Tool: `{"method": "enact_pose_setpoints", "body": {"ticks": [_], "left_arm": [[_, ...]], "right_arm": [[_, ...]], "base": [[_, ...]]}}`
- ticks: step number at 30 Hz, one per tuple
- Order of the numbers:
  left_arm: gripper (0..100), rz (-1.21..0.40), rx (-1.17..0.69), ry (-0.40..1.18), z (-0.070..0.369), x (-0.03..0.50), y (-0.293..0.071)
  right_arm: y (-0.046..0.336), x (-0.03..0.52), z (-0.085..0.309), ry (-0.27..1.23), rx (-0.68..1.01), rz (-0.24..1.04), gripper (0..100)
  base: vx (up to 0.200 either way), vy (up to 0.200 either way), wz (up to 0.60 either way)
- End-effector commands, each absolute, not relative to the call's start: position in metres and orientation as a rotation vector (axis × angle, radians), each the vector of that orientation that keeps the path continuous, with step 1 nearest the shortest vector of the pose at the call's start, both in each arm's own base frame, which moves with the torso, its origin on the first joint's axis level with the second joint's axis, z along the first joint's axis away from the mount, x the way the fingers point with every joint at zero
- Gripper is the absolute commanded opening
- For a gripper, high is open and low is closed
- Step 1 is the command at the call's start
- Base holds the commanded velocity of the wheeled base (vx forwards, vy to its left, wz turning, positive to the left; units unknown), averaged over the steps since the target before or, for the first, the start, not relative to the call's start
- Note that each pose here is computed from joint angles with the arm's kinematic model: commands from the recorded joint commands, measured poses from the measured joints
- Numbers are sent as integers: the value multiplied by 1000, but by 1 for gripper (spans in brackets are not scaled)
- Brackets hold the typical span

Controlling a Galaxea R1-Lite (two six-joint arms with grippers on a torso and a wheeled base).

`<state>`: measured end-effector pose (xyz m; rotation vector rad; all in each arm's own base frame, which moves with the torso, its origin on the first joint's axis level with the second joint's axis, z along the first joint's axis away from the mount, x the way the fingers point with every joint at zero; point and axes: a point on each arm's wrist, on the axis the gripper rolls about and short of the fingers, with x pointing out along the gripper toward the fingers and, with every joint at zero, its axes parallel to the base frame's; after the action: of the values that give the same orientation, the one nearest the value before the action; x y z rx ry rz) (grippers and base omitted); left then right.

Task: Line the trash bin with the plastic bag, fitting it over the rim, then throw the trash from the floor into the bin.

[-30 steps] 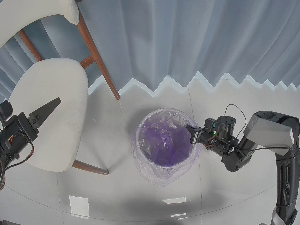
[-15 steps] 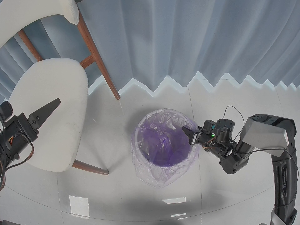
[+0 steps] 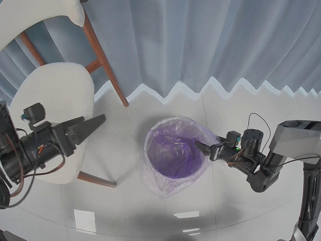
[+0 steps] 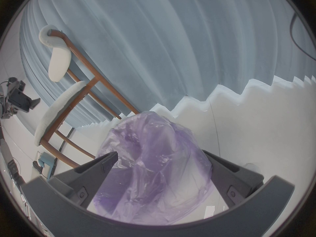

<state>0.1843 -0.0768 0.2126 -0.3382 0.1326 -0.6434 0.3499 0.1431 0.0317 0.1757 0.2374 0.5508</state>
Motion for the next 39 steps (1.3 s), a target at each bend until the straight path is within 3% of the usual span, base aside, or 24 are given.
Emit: {"method": "enact_pose_setpoints", "body": {"ticks": [1,7,12,17,22,30,39], "left_arm": [[100,-749,-281,306,184,226,-130],[100,-758,-209,388,166,272,-163],[100,-693,-46,367,150,316,-187],[100,-666,26,501,123,333,-203],[100,-590,66,584,107,351,-213],[100,-432,130,587,81,377,-221],[100,-399,174,599,47,400,-232]], "right_arm": [[137,331,44,199,186,590,100],[139,340,22,223,179,563,100],[142,348,19,201,184,516,100],[142,347,16,206,185,518,100],[146,346,18,200,183,525,100],[151,343,19,181,184,521,100],[152,341,20,176,186,518,100]], "base": [[0,0,0],[0,0,0],[0,0,0],[0,0,0],[0,0,0],[0,0,0],[0,0,0]]}}
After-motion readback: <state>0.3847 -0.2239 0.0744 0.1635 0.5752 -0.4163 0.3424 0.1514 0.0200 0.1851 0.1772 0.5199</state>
